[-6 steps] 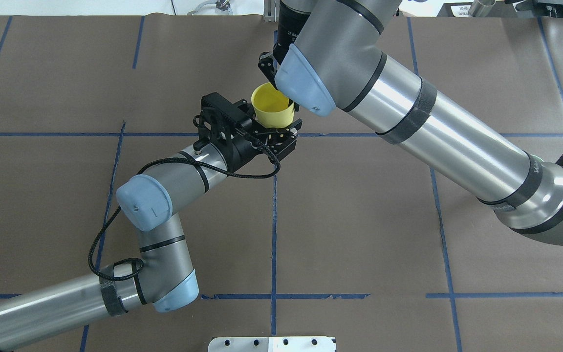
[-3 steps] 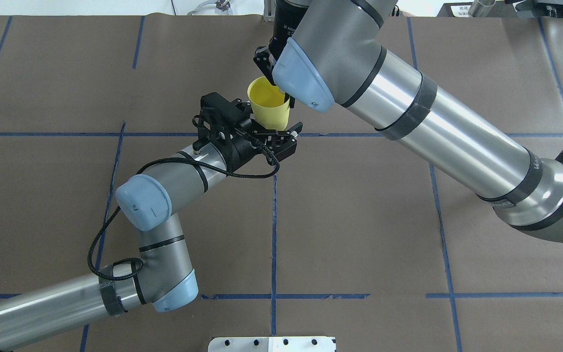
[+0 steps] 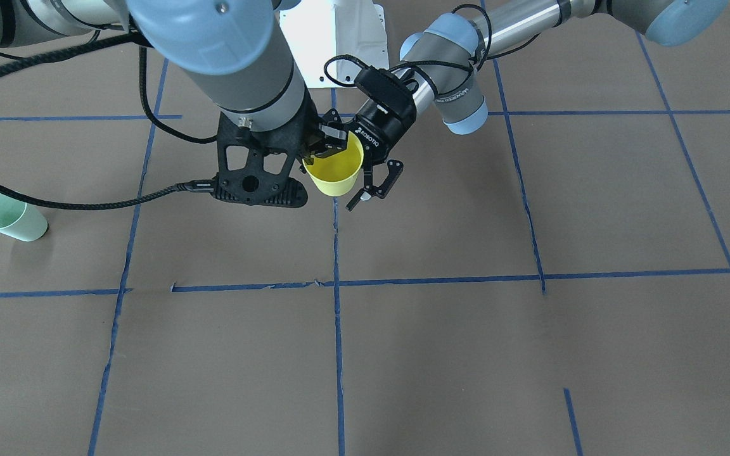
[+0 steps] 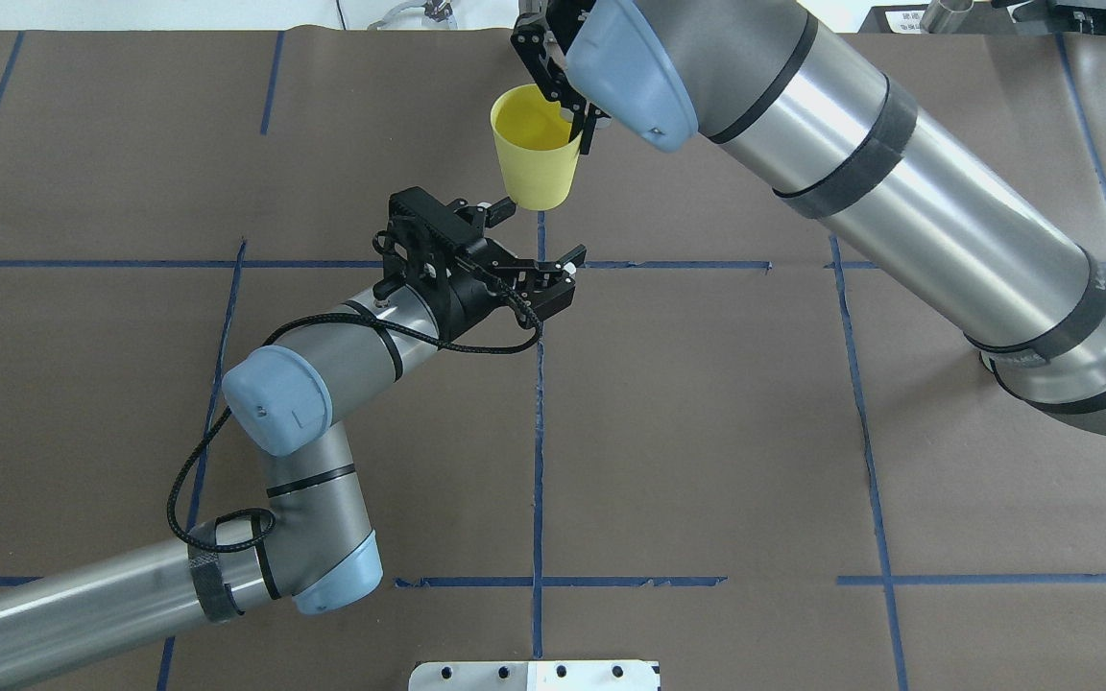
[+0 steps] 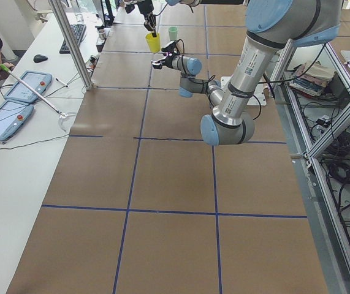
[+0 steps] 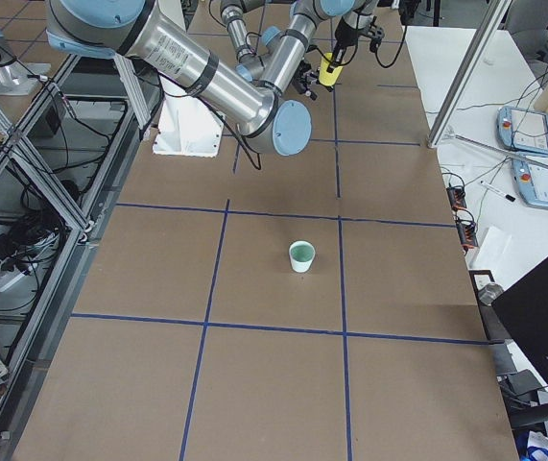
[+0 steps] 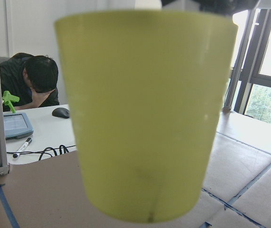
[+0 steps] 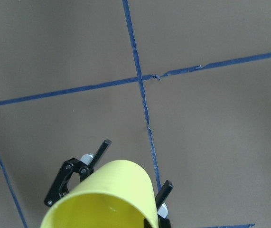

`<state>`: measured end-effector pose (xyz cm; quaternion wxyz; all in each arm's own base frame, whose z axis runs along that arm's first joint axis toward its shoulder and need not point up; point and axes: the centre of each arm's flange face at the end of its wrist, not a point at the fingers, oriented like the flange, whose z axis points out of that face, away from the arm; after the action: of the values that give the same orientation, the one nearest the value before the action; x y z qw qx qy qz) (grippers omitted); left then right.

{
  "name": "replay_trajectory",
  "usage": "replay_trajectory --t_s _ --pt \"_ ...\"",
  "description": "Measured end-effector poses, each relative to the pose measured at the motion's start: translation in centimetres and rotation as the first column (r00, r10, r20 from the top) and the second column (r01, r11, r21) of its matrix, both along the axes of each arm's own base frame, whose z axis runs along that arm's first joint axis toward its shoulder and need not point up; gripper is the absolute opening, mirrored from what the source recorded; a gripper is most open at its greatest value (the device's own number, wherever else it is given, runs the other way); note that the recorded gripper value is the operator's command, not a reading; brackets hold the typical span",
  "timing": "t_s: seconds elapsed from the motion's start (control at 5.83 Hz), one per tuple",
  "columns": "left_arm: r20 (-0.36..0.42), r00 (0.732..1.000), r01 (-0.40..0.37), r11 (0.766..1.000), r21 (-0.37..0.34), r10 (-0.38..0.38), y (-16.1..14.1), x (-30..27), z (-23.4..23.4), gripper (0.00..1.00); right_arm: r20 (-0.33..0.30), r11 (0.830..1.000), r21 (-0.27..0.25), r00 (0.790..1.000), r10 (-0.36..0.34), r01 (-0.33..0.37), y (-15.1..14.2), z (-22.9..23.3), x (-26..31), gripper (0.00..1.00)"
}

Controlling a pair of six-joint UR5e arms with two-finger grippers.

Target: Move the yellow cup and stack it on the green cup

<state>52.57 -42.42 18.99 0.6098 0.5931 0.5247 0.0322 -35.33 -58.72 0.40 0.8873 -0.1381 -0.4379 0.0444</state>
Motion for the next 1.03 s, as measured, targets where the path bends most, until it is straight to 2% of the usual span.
replay_trajectory --t_s 0.34,0.51,0.69,1.03 --pt "0.057 0.998 0.014 1.0 0.024 -0.015 -0.2 0.2 1.0 0.99 0.018 0.995 0.023 0.995 0.094 -0.095 -2.3 -1.7 6.3 0.0" --pt "0.104 0.993 0.042 0.998 0.052 -0.047 -1.2 -0.6 1.7 0.98 0.007 0.992 0.017 0.992 0.126 -0.126 -3.4 -0.3 8.3 0.0" --pt "0.15 0.984 0.085 0.995 0.052 -0.092 -3.4 -2.4 3.0 0.98 -0.005 0.991 0.027 0.992 0.127 -0.127 -3.0 3.4 9.7 0.0" --pt "0.323 0.934 0.17 0.985 -0.019 -0.155 -9.0 -6.6 4.8 0.98 -0.006 0.989 0.134 0.998 0.07 -0.069 0.4 13.2 14.5 0.0"
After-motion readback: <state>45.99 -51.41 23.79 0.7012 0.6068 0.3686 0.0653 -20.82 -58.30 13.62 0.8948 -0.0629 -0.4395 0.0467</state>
